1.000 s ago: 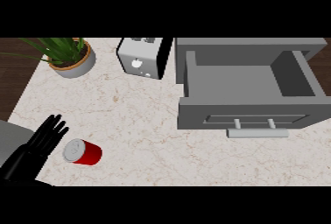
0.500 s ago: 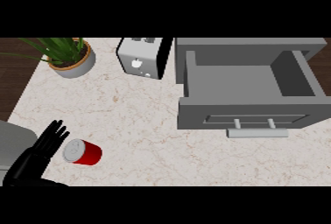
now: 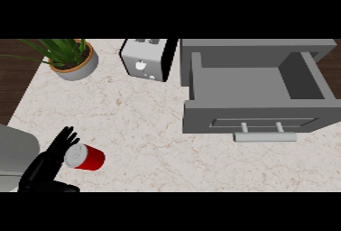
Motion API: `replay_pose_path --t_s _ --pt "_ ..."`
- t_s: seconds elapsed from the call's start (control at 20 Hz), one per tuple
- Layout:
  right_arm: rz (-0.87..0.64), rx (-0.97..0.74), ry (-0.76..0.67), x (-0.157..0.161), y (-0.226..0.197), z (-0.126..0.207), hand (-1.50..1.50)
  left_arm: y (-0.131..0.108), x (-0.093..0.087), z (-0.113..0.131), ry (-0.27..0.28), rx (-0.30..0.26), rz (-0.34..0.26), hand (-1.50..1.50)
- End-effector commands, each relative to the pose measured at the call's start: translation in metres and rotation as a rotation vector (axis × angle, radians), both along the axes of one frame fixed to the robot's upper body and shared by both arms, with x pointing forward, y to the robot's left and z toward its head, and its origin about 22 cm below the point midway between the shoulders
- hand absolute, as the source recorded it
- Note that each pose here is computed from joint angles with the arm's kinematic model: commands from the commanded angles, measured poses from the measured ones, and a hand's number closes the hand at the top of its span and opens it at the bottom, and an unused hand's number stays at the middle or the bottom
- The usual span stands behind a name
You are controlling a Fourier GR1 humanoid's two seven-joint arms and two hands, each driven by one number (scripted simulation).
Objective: Pick up the can, place it into the drawer and close the drawer
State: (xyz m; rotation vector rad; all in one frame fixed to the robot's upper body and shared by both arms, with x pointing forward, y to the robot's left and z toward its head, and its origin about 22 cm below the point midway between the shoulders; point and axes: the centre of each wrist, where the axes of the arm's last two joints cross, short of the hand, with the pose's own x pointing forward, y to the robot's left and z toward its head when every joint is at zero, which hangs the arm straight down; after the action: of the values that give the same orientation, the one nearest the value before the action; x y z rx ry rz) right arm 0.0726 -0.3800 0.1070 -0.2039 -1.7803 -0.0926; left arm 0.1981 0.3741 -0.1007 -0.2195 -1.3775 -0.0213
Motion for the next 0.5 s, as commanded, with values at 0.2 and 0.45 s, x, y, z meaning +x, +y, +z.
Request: replay_pose_path --t_s 0.2,0.45 --pt "-0.012 0.002 0.0 0.0 0.0 0.005 -1.5 -0.021 0.003 -0.014 0.004 -0.05 -0.038 -1.5" --pt "0.006 0.0 0.017 -0.014 0.001 0.01 -1.5 -0.013 -0.001 -0.039 0.015 -0.083 0.008 -1.5"
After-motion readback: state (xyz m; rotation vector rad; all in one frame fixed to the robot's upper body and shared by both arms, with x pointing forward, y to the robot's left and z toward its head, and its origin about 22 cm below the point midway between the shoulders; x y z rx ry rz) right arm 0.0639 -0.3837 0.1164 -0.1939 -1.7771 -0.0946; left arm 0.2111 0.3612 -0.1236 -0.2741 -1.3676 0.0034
